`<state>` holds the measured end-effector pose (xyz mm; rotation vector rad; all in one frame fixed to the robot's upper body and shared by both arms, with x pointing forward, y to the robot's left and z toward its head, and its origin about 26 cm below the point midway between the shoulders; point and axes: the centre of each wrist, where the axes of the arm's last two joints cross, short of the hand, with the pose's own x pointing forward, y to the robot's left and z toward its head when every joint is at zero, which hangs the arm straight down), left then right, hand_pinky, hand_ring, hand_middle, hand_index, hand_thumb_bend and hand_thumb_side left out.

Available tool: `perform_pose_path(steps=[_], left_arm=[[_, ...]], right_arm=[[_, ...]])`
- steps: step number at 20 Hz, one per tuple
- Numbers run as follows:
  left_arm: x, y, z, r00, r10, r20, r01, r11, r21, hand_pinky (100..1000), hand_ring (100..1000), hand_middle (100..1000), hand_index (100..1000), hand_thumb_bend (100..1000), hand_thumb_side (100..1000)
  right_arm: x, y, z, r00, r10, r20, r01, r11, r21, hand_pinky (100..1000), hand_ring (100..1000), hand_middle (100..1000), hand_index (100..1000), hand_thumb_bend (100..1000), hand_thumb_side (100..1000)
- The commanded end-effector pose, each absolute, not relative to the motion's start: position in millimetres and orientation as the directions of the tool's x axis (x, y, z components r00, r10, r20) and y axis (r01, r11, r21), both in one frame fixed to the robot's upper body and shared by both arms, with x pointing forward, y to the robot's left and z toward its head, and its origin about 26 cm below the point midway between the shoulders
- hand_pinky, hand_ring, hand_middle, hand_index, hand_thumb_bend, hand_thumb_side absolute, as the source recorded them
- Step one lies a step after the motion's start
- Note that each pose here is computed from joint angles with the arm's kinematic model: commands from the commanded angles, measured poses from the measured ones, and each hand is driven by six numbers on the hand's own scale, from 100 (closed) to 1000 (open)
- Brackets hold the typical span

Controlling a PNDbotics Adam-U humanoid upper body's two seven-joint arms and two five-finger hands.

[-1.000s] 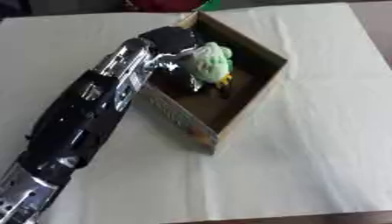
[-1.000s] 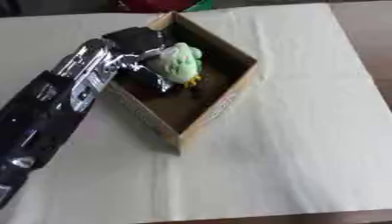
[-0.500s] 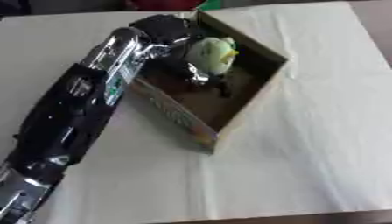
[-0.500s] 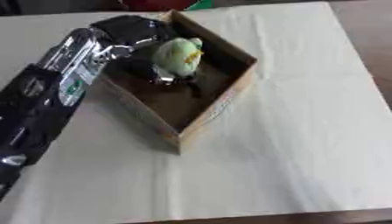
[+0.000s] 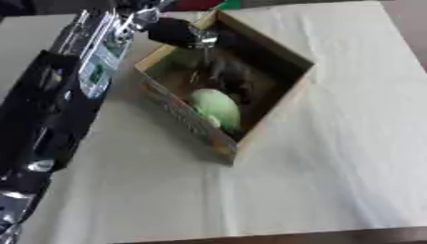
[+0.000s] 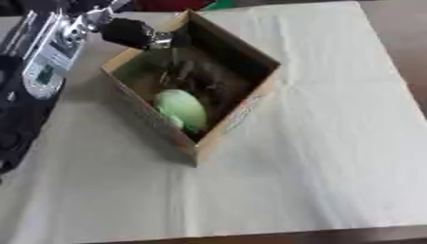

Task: Pick up objects on the table and place them in the box.

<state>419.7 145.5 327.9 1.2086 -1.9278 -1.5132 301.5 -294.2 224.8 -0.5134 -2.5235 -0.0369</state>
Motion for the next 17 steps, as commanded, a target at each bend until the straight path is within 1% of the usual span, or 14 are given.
perform_pose_path(steps=[1,2,3,4,5,6,7,8,9,10,11,14,17], left_arm=[[404.1,159.3,354.3,-0.541,-0.823,-0.171,-0.444,0.106,0.89,657,842,828,908,663,1000],[399.3,162.9,358.9,-0.544,-0.825,-0.153,-0.458,0.14,0.878,656,838,825,905,653,1000],[394.2,166.8,363.1,-0.548,-0.826,-0.131,-0.471,0.176,0.864,645,819,812,892,584,1000],[388.1,171.7,367.4,-0.553,-0.827,-0.102,-0.488,0.221,0.844,642,812,807,889,559,1000],[381.2,177.1,371.5,-0.558,-0.827,-0.068,-0.506,0.274,0.818,632,787,793,884,421,972],[372.9,183.3,375.3,-0.568,-0.823,-0.024,-0.526,0.34,0.78,627,772,785,882,313,935],[364.7,188.9,377.6,-0.579,-0.815,0.02,-0.541,0.402,0.739,620,746,772,872,100,948],[356.1,194.7,379.1,-0.594,-0.802,0.068,-0.553,0.467,0.69,619,742,766,870,100,860],[347.4,199.7,379.9,-0.61,-0.784,0.111,-0.561,0.527,0.639,616,719,751,858,100,818],[337.2,205.3,380.0,-0.631,-0.76,0.154,-0.568,0.588,0.575,614,712,744,850,100,813],[327.5,210.4,378.8,-0.651,-0.734,0.194,-0.571,0.642,0.512,604,696,735,837,100,827],[303.2,222.0,368.6,-0.72,-0.625,0.302,-0.536,0.777,0.331,597,684,738,837,100,869],[300.7,237.7,353.0,-0.769,-0.533,0.352,-0.501,0.846,0.184,595,683,740,840,100,902]], right_arm=[[298.0,-296.4,233.0,-0.784,0.364,0.503,0.378,0.923,-0.078,803,1000,684,813,100,1000],[297.9,-296.7,232.8,-0.783,0.365,0.503,0.38,0.922,-0.078,803,1000,684,813,100,1000],[297.7,-297.1,232.6,-0.782,0.366,0.504,0.381,0.921,-0.078,802,1000,684,813,100,1000],[297.6,-297.5,232.5,-0.781,0.368,0.504,0.384,0.92,-0.078,802,1000,684,813,100,1000],[297.5,-298.0,232.4,-0.781,0.37,0.503,0.386,0.919,-0.077,802,1000,685,813,100,1000],[297.4,-298.6,232.6,-0.781,0.372,0.502,0.388,0.919,-0.076,802,1000,686,813,100,1000],[297.3,-299.0,233.1,-0.782,0.373,0.5,0.39,0.918,-0.075,801,1000,688,814,100,1000],[297.3,-299.5,233.9,-0.784,0.374,0.496,0.392,0.917,-0.072,801,1000,688,814,100,1000],[297.3,-299.9,234.9,-0.786,0.374,0.493,0.393,0.917,-0.069,801,995,691,816,100,1000],[297.5,-300.2,236.5,-0.789,0.374,0.487,0.395,0.916,-0.064,801,994,692,816,100,1000],[297.7,-300.2,238.3,-0.794,0.373,0.481,0.395,0.917,-0.059,800,989,696,818,100,1000],[298.7,-299.0,244.2,-0.811,0.364,0.458,0.388,0.921,-0.044,799,984,699,820,100,1000],[299.6,-297.5,249.9,-0.828,0.354,0.435,0.378,0.925,-0.034,799,978,710,824,100,1000]])
